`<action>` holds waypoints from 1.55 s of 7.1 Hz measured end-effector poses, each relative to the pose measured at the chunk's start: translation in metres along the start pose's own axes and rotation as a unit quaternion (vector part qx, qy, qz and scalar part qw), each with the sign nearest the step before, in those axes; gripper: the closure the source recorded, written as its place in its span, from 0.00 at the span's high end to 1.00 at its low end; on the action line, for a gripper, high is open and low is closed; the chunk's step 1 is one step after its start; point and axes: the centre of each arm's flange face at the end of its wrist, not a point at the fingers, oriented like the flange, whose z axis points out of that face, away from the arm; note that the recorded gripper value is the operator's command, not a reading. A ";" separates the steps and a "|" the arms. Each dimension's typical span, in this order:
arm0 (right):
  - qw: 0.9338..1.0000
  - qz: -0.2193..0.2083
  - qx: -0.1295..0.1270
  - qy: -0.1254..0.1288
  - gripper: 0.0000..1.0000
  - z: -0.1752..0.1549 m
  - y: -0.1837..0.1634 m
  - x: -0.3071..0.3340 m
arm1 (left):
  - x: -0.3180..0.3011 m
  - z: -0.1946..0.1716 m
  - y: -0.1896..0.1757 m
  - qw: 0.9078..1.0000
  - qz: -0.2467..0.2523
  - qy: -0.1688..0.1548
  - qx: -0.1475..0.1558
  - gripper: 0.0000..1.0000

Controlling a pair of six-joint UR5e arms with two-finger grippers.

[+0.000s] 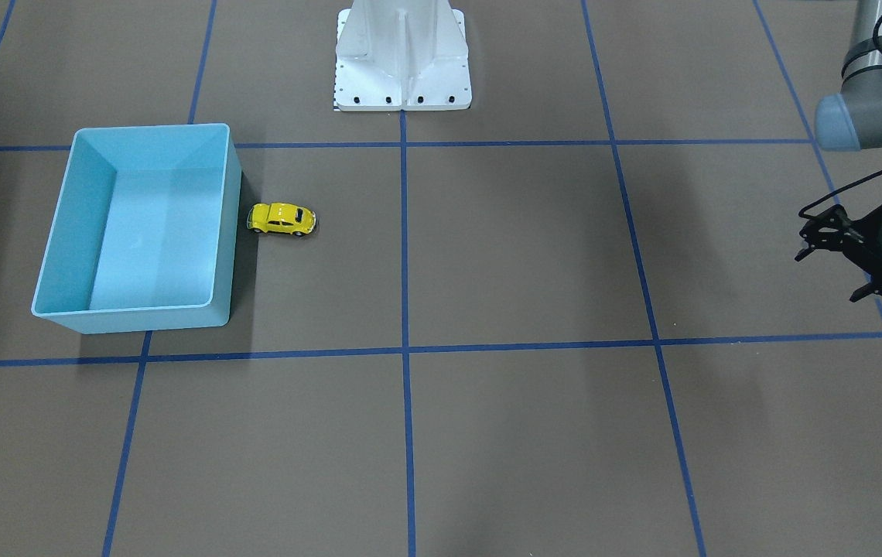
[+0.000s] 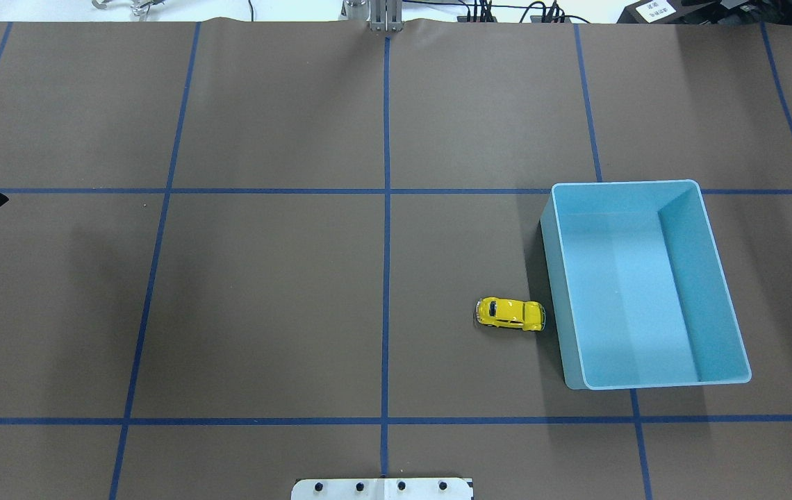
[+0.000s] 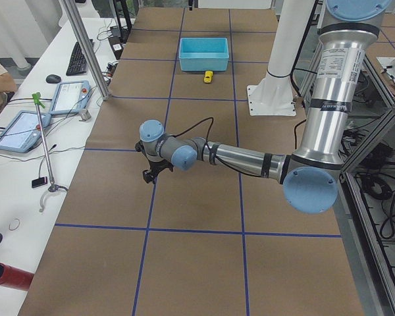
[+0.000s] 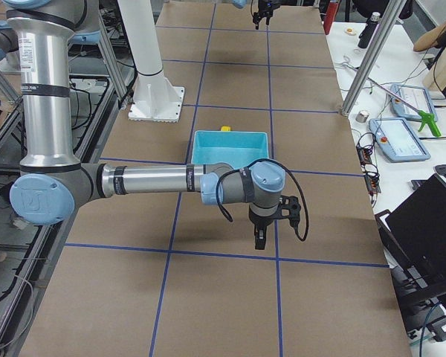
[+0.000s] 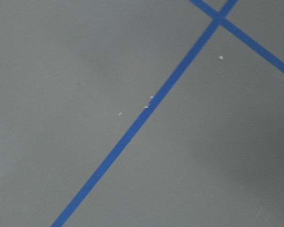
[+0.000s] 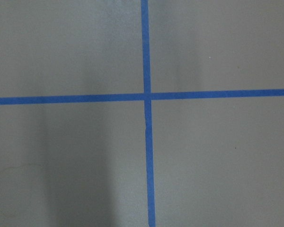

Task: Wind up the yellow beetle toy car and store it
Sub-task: 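Move the right gripper down over the car beside the blue bin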

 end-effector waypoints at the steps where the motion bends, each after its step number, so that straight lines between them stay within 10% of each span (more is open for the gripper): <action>1: 1.000 -0.015 0.012 -0.002 1.00 -0.017 -0.004 -0.024 | -0.011 -0.010 0.006 1.000 -0.028 -0.008 0.005 1.00; 8: 0.983 -0.166 0.047 -0.063 1.00 -0.148 0.028 -0.350 | -0.097 -0.111 0.150 0.968 -0.244 -0.049 -0.003 1.00; 10: 0.957 -0.281 0.042 -0.054 1.00 -0.130 0.067 -0.472 | -0.086 -0.113 0.165 0.968 -0.246 -0.047 -0.002 1.00; 11: 0.927 -0.372 0.042 -0.032 1.00 -0.113 0.086 -0.515 | -0.085 -0.110 0.172 0.968 -0.246 -0.047 -0.003 1.00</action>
